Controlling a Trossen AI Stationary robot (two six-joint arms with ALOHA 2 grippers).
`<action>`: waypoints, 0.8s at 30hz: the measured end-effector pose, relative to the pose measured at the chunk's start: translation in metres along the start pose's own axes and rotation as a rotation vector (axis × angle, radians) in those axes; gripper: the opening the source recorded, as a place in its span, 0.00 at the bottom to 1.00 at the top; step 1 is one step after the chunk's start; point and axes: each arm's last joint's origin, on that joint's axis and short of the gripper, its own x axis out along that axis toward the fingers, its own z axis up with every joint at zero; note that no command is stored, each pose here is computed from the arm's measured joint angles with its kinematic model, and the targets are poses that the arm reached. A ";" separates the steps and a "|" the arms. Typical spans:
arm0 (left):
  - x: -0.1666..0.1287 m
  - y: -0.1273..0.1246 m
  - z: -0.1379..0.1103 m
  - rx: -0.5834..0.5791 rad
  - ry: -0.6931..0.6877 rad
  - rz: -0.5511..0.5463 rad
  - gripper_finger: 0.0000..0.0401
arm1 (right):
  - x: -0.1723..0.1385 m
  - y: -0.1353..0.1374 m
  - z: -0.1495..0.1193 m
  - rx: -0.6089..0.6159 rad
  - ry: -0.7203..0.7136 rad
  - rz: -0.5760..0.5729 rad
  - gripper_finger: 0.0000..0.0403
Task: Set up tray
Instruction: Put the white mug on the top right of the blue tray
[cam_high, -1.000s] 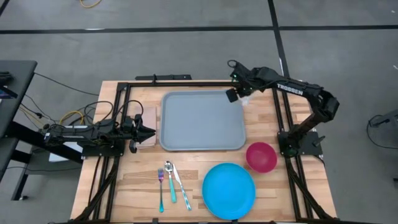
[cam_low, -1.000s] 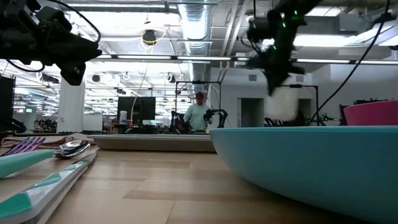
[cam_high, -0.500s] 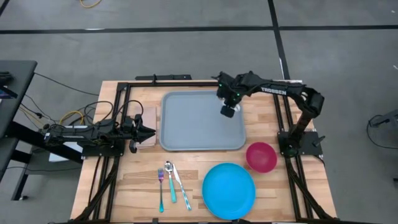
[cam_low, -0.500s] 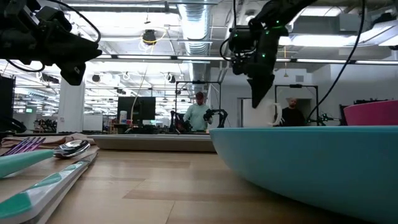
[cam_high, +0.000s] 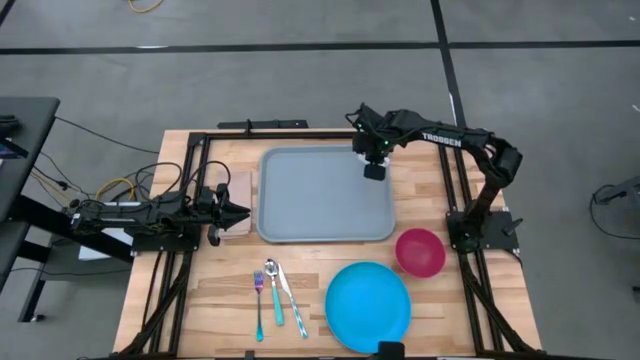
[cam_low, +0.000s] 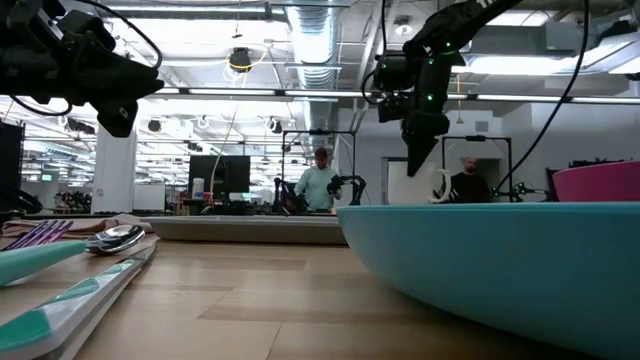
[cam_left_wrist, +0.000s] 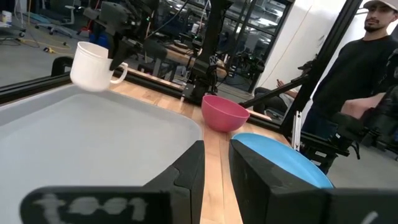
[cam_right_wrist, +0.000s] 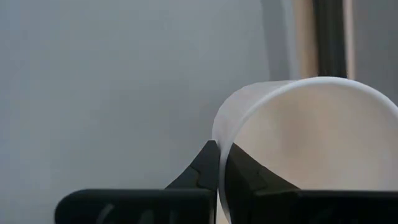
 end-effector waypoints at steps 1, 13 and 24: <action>0.000 0.000 0.000 0.000 0.000 0.000 0.15 | 0.000 -0.001 0.000 -0.007 -0.009 0.012 0.01; 0.000 0.000 0.000 0.000 0.000 0.000 0.15 | 0.011 -0.009 -0.005 0.026 0.017 0.047 0.01; 0.000 0.000 0.000 0.000 0.000 0.000 0.15 | 0.028 -0.013 0.000 0.065 0.009 0.039 0.01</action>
